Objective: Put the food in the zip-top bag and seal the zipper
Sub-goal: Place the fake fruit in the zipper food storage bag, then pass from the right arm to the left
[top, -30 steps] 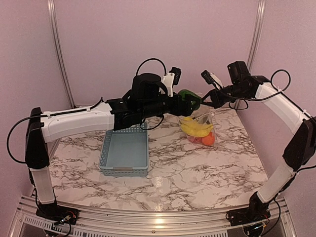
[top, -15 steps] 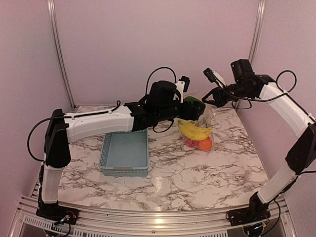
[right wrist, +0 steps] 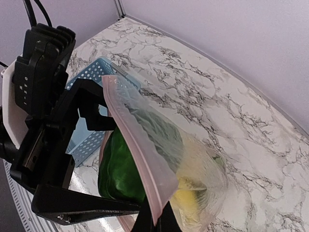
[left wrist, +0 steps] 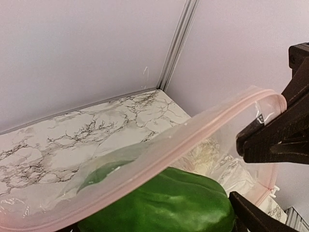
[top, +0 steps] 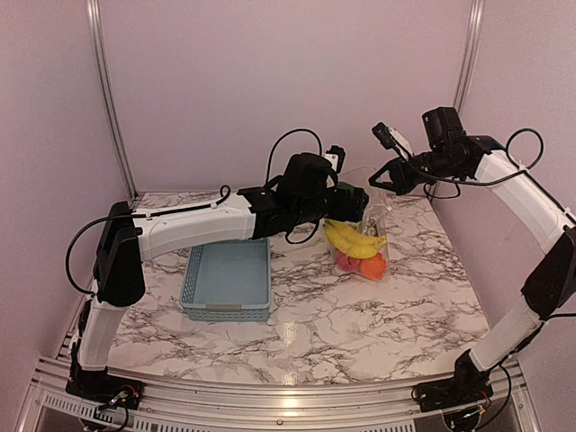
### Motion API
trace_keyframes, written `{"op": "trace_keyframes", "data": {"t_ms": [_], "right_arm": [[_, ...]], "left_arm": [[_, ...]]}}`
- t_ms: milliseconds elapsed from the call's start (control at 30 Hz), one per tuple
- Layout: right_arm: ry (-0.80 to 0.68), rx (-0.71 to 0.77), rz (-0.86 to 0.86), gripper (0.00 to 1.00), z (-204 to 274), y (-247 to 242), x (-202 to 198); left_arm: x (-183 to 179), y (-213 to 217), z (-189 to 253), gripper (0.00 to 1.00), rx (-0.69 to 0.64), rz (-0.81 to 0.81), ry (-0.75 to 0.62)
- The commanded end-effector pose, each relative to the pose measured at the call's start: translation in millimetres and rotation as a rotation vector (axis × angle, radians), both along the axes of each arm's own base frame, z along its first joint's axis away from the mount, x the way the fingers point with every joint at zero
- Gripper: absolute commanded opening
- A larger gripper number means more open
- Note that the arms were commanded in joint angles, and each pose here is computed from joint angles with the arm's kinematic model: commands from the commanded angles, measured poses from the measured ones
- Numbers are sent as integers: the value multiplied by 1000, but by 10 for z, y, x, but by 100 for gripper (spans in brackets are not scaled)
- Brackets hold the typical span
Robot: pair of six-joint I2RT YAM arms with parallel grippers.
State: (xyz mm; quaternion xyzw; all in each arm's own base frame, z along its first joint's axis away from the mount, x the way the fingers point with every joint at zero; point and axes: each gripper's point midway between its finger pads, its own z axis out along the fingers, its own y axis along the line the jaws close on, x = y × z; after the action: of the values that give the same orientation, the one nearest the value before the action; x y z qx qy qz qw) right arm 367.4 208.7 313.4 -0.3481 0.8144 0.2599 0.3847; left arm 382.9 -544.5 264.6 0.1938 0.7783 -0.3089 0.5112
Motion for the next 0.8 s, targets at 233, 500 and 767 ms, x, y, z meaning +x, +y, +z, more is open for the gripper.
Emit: {"op": "trace_keyframes", "data": {"t_ms": [233, 500, 767], "right_arm": [[-47, 20, 21, 0, 166, 35, -66], [-41, 21, 24, 0, 153, 46, -47], [-43, 16, 32, 0, 142, 44, -70]], "left_arm": [[-196, 211, 681, 99, -40, -47, -120], [-268, 275, 750, 99, -3, -74, -145], [-662, 288, 906, 98, 93, -293, -283]]}}
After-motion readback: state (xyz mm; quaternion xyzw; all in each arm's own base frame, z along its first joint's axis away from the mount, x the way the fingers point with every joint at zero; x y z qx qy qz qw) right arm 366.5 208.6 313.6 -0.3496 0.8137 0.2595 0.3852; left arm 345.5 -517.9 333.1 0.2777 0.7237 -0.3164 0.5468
